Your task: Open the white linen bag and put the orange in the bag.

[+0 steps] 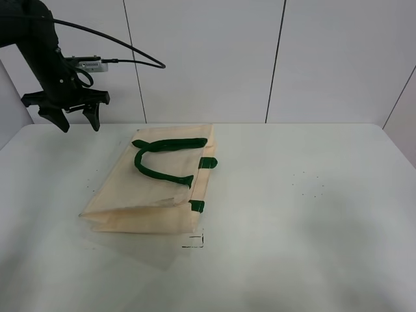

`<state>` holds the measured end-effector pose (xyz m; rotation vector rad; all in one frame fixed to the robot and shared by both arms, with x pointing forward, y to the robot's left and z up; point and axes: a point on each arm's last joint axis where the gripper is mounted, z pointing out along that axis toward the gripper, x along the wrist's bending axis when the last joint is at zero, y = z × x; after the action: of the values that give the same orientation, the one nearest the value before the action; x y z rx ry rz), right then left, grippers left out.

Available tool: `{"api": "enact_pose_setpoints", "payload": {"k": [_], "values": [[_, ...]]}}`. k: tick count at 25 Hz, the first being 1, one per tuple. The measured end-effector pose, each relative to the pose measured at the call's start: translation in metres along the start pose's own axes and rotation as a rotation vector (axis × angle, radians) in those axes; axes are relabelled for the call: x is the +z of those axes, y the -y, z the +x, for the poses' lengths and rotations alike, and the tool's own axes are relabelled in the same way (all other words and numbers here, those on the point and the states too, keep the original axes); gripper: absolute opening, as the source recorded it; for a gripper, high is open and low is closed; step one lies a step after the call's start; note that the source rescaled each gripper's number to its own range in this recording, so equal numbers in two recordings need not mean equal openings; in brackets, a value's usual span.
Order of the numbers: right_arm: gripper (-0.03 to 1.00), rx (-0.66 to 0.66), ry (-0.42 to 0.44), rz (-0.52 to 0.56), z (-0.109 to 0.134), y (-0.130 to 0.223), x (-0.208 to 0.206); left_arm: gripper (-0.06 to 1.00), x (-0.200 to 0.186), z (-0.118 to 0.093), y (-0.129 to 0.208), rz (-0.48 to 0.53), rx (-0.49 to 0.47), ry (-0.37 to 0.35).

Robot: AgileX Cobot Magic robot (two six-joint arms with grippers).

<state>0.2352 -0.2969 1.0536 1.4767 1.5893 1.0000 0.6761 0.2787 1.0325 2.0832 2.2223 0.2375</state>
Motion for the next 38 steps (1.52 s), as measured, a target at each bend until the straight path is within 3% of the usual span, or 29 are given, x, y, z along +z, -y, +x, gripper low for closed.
{"api": "enact_pose_setpoints", "payload": {"k": [5, 11, 18, 26, 38], "values": [[1.00, 0.000, 0.000, 0.000, 0.000, 0.000, 0.000, 0.88, -0.005, 0.006, 0.042, 0.087, 0.006, -0.011], [1.00, 0.000, 0.000, 0.000, 0.000, 0.000, 0.000, 0.88, -0.020, 0.017, 0.122, 0.189, 0.013, -0.024], [1.00, 0.000, 0.000, 0.000, 0.000, 0.000, 0.000, 0.87, -0.038, 0.032, 0.234, 0.166, 0.019, -0.019], [1.00, 0.000, 0.000, 0.000, 0.000, 0.000, 0.000, 0.87, -0.036, 0.044, 0.331, -0.028, 0.060, 0.005], [1.00, 0.000, 0.000, 0.000, 0.000, 0.000, 0.000, 0.87, -0.076, 0.051, 0.404, -0.576, 0.068, 0.096]]}}
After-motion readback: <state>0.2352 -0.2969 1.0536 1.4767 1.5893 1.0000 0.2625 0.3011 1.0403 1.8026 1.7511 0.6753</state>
